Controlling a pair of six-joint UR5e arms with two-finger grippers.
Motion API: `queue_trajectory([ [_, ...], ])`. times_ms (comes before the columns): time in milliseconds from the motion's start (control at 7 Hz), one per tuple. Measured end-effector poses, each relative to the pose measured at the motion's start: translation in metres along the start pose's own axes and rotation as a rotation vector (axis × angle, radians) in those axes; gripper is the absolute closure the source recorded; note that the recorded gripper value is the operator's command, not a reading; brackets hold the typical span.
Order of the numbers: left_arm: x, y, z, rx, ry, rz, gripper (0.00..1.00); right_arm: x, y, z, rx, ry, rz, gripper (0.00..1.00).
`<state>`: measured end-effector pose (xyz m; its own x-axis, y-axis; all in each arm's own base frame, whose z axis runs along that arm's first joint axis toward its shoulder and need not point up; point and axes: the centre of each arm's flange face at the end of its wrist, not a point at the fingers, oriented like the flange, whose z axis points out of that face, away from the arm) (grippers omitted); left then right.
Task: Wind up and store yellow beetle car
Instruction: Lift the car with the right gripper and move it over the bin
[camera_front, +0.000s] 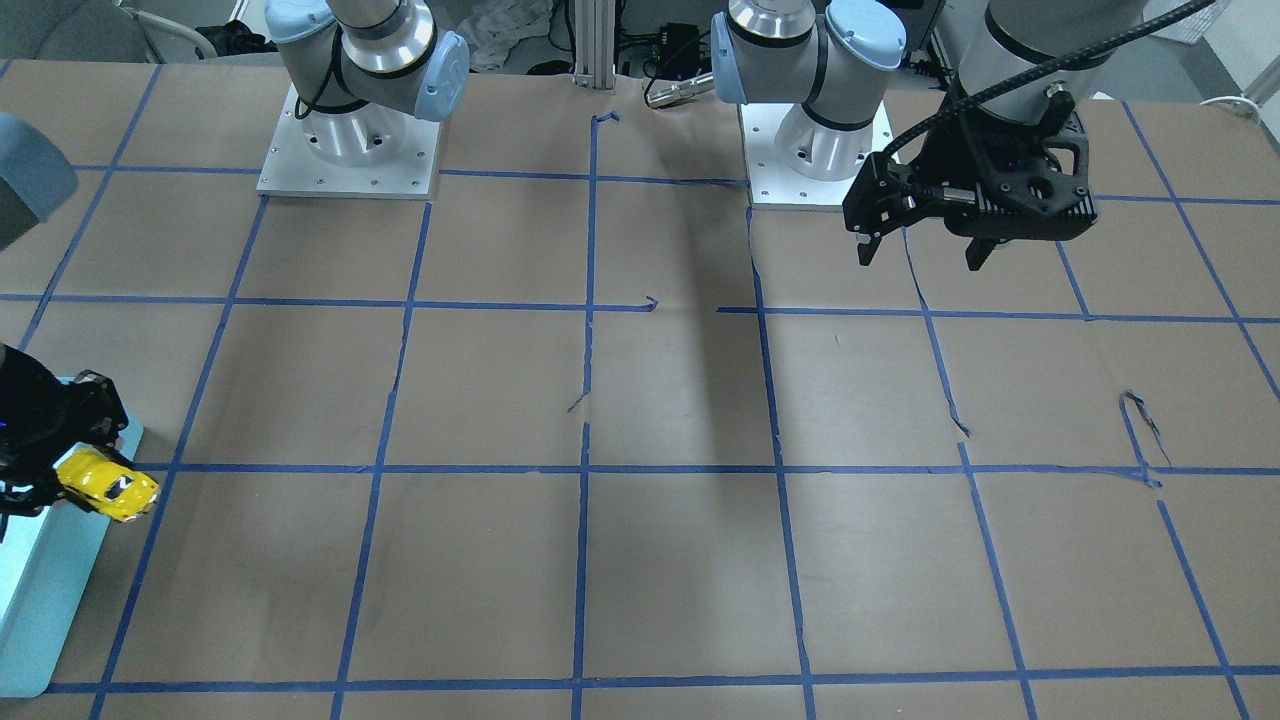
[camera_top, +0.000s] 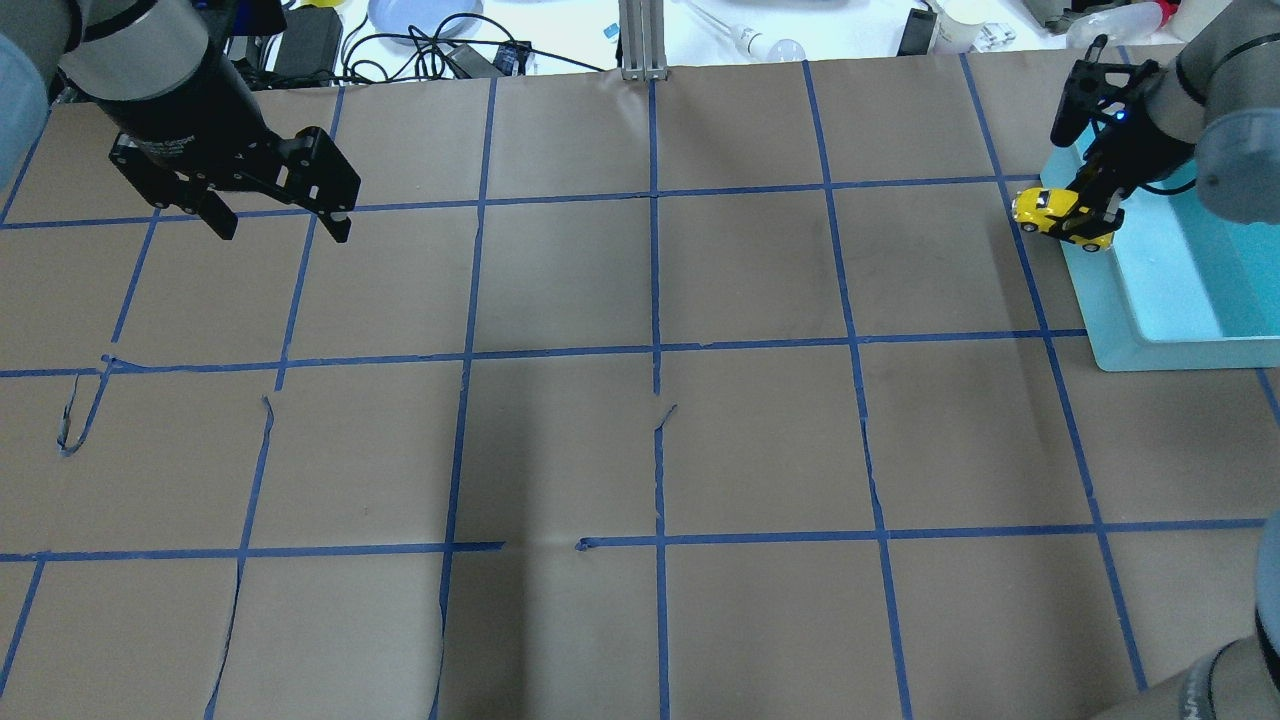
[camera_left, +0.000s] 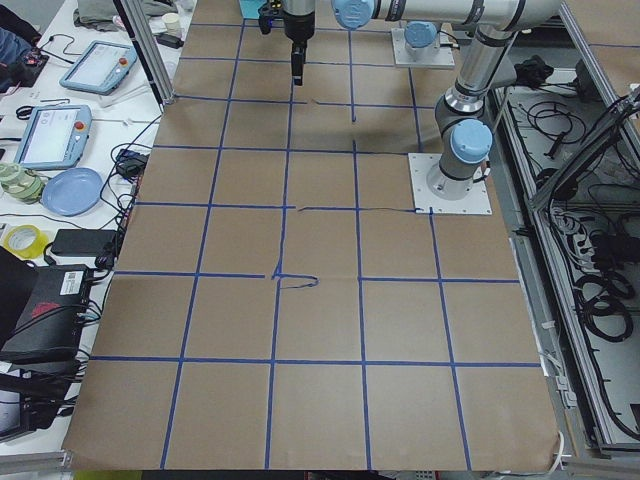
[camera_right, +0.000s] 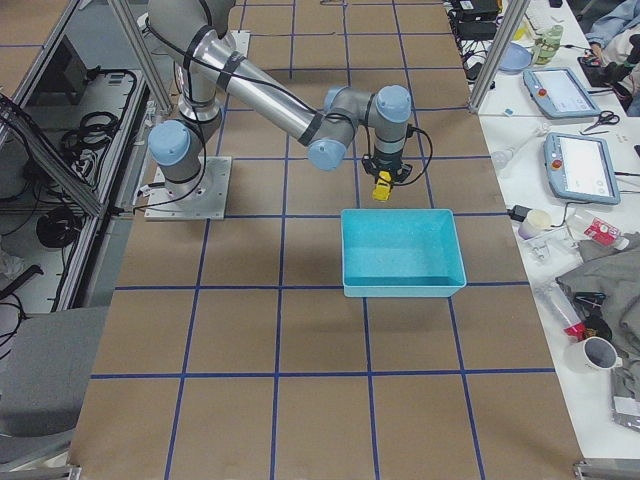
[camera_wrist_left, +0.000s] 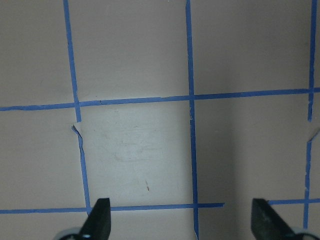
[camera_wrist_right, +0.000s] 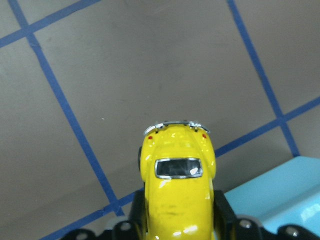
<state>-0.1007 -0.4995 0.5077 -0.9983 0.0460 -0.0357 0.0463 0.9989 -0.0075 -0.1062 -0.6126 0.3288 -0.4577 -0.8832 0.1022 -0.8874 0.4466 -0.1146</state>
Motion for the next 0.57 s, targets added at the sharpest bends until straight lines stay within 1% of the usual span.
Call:
queue_trajectory([
  [143,0.000,0.000,0.000,0.000,0.000,-0.001,0.00,0.018,0.019,-0.020,0.003,0.029,0.083,1.00],
  [286,0.000,0.000,0.000,0.000,0.000,-0.001,0.00,0.034,0.053,-0.029,0.002,0.046,0.215,1.00],
  [429,0.000,0.000,0.000,0.001,0.000,-0.001,0.00,0.044,0.091,-0.030,0.005,0.049,0.379,1.00],
  [571,0.000,0.000,0.001,0.000,0.001,0.000,0.00,0.050,0.117,-0.026,0.010,0.046,0.544,1.00],
])
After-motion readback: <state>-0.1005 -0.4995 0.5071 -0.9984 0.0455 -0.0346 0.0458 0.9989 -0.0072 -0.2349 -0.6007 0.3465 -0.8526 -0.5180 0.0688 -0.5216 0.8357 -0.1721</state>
